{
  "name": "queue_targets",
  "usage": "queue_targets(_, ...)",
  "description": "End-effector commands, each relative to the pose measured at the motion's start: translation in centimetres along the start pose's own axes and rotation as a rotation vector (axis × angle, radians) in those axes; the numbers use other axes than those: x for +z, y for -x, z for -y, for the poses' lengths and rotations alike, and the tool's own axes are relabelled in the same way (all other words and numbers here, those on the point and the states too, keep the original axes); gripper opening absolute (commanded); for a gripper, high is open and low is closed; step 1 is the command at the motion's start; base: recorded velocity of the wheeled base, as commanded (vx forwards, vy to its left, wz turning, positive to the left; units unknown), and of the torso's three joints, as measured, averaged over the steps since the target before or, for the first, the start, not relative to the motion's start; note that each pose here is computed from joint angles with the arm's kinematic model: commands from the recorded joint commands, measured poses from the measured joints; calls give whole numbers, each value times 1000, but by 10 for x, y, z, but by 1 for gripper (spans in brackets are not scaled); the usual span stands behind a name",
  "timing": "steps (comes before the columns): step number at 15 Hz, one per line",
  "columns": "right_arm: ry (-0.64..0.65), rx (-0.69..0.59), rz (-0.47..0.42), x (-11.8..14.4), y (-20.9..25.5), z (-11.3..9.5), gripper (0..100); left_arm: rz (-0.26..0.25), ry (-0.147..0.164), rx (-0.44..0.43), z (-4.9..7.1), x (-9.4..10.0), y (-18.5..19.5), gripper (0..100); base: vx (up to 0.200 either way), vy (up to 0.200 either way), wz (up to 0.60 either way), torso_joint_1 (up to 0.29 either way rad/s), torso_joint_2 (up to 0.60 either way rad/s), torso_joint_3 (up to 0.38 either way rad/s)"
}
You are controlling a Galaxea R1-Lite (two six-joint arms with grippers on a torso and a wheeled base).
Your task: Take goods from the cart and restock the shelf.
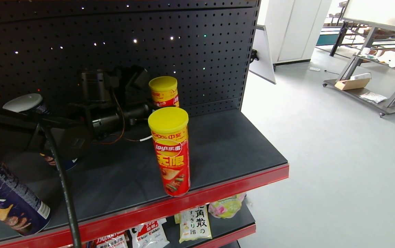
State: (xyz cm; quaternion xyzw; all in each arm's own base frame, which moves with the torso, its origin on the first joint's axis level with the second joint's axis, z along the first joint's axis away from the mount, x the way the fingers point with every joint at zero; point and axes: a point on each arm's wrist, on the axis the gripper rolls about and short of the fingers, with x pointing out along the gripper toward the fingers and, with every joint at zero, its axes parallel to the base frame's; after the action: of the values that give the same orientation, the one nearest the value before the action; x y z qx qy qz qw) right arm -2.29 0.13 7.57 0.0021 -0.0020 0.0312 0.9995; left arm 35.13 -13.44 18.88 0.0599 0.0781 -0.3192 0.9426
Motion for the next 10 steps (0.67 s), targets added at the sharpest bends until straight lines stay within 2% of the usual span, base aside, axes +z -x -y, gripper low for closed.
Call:
queue_targets(1,0,1,-1,0,0,0,100,0,0,2,0,1,3,100,0,0,0,0,0,0)
queue_targets(5,0,1,-1,0,0,0,100,10,-1,11,2,7,22,100,0,0,0,0,0,0)
queue_targets(6,0,1,-1,0,0,0,100,9,1,26,0,7,33,100,0,0,0,0,0,0)
queue_targets(8,0,1,-1,0,0,0,100,10,2,32,4,9,51,100,0,0,0,0,0,0)
queue_targets(10,0,1,-1,0,0,0,100,28,-1,49,10,12,85,100,0,0,0,0,0,0)
